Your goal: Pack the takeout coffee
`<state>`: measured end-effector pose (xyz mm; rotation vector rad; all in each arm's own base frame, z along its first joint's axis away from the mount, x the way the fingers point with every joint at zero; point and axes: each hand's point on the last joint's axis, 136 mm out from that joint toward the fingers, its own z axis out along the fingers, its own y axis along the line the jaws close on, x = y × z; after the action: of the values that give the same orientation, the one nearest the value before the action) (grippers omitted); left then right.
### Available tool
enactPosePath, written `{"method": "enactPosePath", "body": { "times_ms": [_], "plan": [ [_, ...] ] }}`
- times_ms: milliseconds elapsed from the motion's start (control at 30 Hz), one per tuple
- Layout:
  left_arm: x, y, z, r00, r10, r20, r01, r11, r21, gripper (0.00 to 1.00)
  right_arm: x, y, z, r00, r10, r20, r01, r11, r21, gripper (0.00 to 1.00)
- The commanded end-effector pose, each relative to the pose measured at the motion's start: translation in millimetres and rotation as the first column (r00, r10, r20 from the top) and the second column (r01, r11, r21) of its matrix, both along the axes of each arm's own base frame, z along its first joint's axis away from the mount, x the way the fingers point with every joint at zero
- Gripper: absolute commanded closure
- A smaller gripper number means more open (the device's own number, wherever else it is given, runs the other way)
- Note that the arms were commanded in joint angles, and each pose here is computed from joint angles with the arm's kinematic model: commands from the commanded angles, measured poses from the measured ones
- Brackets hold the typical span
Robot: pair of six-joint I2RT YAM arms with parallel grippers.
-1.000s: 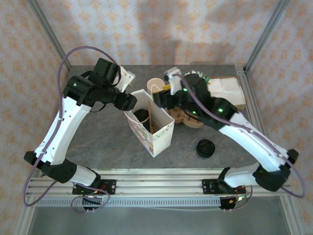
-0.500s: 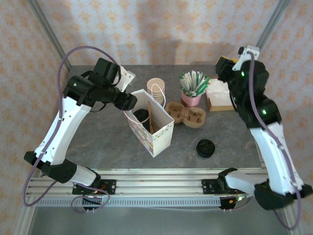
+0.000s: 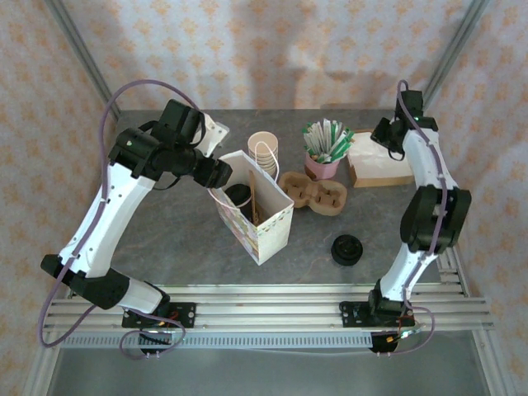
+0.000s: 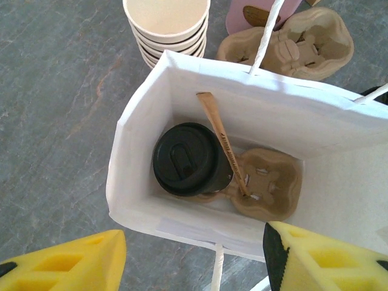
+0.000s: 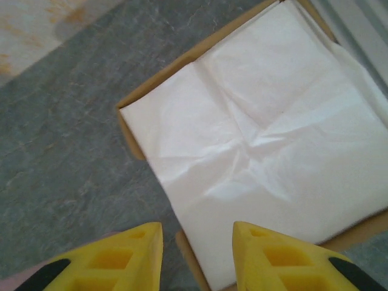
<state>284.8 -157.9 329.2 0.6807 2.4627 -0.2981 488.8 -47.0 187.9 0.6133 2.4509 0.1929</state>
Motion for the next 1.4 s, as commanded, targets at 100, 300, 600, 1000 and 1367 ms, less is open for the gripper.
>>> {"method": "enactPosePath", "body": {
  "times_ms": [100,300,600,1000,1367],
  "plan": [
    [-5.7,0.6,5.2,1.000,-0.001,0.025,0.002,1.000,-0.019,0.38,23.0,-15.7,-31.8,0.995,0.010,-0.100,-0.018,0.997,-0.080,0.67],
    [-4.0,3.0,1.2,1.000,0.001,0.019,-0.001,1.000,0.002,0.38,31.7,-34.6,-65.3,0.982,-0.037,-0.186,0.011,0.990,-0.137,0.66],
    [-2.7,1.8,5.4,0.999,0.001,0.034,-0.001,1.000,-0.007,0.38,32.9,-41.4,-103.7,0.965,-0.051,-0.259,0.017,0.991,-0.135,0.68],
    [-1.6,2.0,6.4,0.999,0.002,0.038,-0.002,1.000,-0.006,0.38,30.0,-41.4,-128.6,0.952,-0.059,-0.299,0.022,0.992,-0.125,0.79],
    [-2.7,2.0,16.9,0.997,0.019,0.081,-0.016,0.999,-0.044,0.37,28.0,-40.1,-118.4,0.962,-0.061,-0.265,0.029,0.992,-0.123,1.00]
  ]
}}
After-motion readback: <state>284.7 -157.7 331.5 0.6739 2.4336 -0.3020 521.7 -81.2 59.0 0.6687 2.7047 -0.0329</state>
